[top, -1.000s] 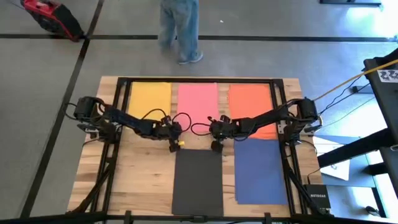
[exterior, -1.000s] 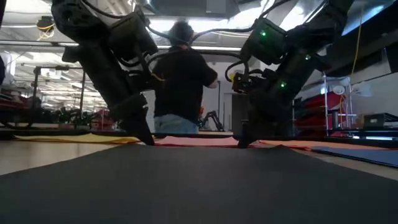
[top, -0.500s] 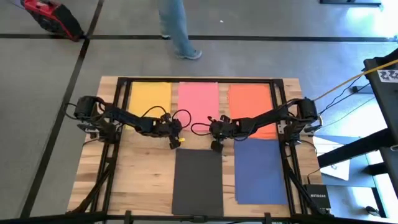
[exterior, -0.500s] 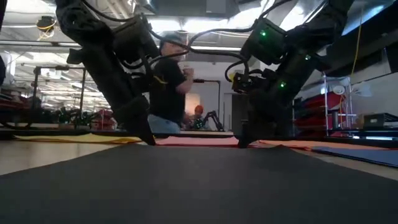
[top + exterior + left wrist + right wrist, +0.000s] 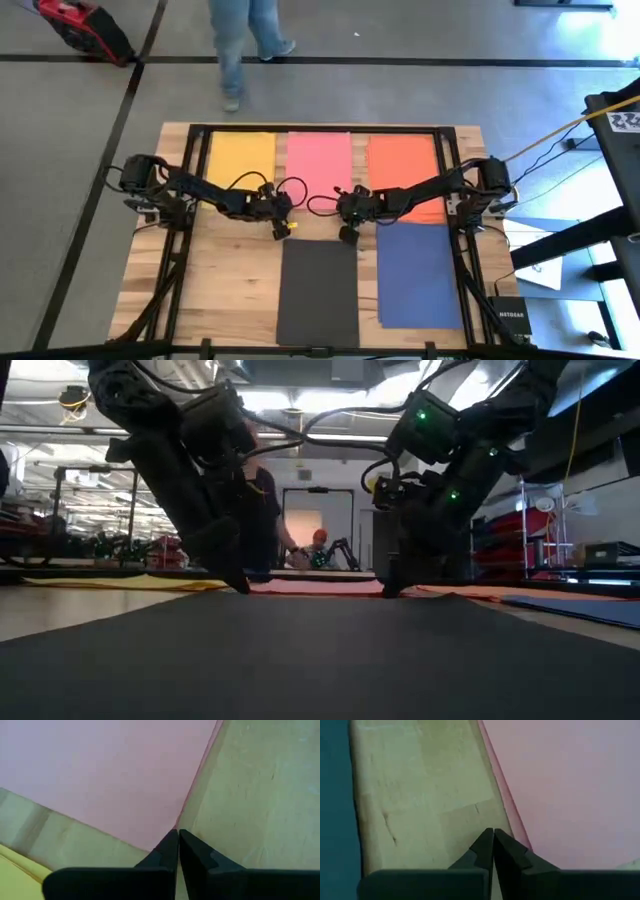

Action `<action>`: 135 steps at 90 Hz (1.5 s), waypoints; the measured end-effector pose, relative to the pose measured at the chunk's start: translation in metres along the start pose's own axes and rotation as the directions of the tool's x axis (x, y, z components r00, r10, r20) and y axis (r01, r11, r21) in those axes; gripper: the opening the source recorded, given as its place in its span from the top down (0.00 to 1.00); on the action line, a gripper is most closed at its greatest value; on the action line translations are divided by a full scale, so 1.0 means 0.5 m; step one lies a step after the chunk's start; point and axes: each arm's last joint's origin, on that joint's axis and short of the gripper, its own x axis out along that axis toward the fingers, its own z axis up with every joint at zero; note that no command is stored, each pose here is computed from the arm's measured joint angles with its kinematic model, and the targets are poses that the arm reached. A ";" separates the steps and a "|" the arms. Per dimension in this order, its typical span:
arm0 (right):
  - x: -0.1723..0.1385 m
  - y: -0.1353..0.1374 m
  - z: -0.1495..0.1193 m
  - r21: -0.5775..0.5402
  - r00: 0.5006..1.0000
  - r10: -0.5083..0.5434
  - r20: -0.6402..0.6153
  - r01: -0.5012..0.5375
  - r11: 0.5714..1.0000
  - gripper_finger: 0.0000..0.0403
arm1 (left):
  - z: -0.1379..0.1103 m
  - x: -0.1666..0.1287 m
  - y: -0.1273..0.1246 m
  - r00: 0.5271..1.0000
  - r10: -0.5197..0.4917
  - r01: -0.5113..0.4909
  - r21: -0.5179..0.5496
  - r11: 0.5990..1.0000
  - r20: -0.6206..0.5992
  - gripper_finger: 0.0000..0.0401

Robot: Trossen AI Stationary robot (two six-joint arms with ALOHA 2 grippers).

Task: Organize paper
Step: Stack left pink paper on the top of the pink paper

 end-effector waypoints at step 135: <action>-0.110 0.027 -0.006 -0.250 0.996 0.040 -0.074 -0.057 0.967 1.00 | 0.054 -0.138 -0.012 0.982 -0.107 0.098 0.065 0.993 0.154 1.00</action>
